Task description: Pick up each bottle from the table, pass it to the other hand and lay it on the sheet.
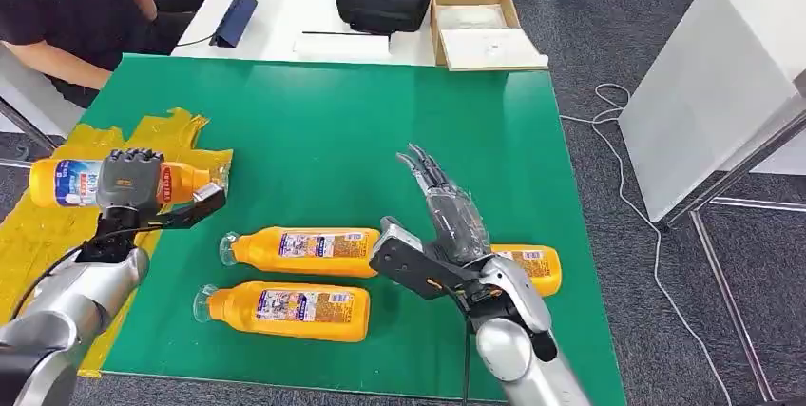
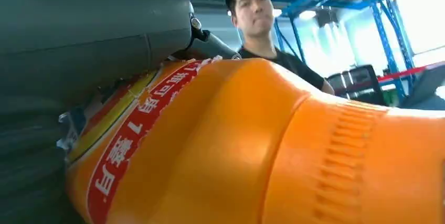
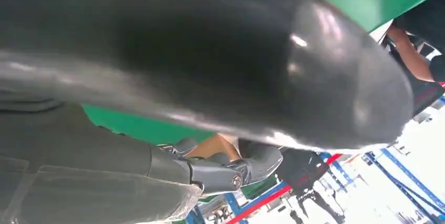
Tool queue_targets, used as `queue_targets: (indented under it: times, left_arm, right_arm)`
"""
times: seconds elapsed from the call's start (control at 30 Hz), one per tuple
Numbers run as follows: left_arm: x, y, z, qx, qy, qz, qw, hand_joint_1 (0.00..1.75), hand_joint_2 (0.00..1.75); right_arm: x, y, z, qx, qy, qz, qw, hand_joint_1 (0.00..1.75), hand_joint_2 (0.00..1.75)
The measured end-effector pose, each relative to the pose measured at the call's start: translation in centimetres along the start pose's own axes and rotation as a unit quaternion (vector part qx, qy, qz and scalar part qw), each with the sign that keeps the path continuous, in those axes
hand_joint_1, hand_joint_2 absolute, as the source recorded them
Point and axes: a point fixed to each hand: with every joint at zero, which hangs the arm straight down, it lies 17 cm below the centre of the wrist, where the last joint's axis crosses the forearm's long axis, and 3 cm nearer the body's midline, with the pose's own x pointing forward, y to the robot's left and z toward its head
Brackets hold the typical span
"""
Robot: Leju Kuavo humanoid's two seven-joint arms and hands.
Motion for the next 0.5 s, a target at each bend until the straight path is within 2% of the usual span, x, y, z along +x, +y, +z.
queue_targets:
  times: [0.17,0.2,0.23,0.27,0.5]
  left_arm:
    - [-0.3,-1.7,1.7,-0.007,0.008,0.028,1.0,1.75,1.75]
    - [-0.4,-2.2,2.1,-0.01,0.009,0.031,0.999,1.47,1.75]
    - [-0.6,-2.6,2.5,-0.014,0.012,0.036,0.999,1.05,1.75]
    - [-0.7,-3.1,2.9,-0.019,0.014,0.037,0.999,0.0,1.75]
    - [-2.6,-6.7,5.3,-0.078,0.037,0.048,0.995,0.0,1.75]
  right_arm:
    - [0.3,0.5,0.0,0.006,-0.004,0.006,1.0,0.0,0.0]
    - [0.4,0.5,0.0,0.008,-0.006,0.006,1.0,0.0,0.0]
    - [0.5,0.6,0.0,0.009,-0.008,0.006,1.0,0.0,0.0]
    - [0.5,0.6,0.0,0.009,-0.009,0.006,1.0,0.0,0.0]
    - [0.9,1.2,0.0,0.02,-0.021,0.008,1.0,0.0,0.0]
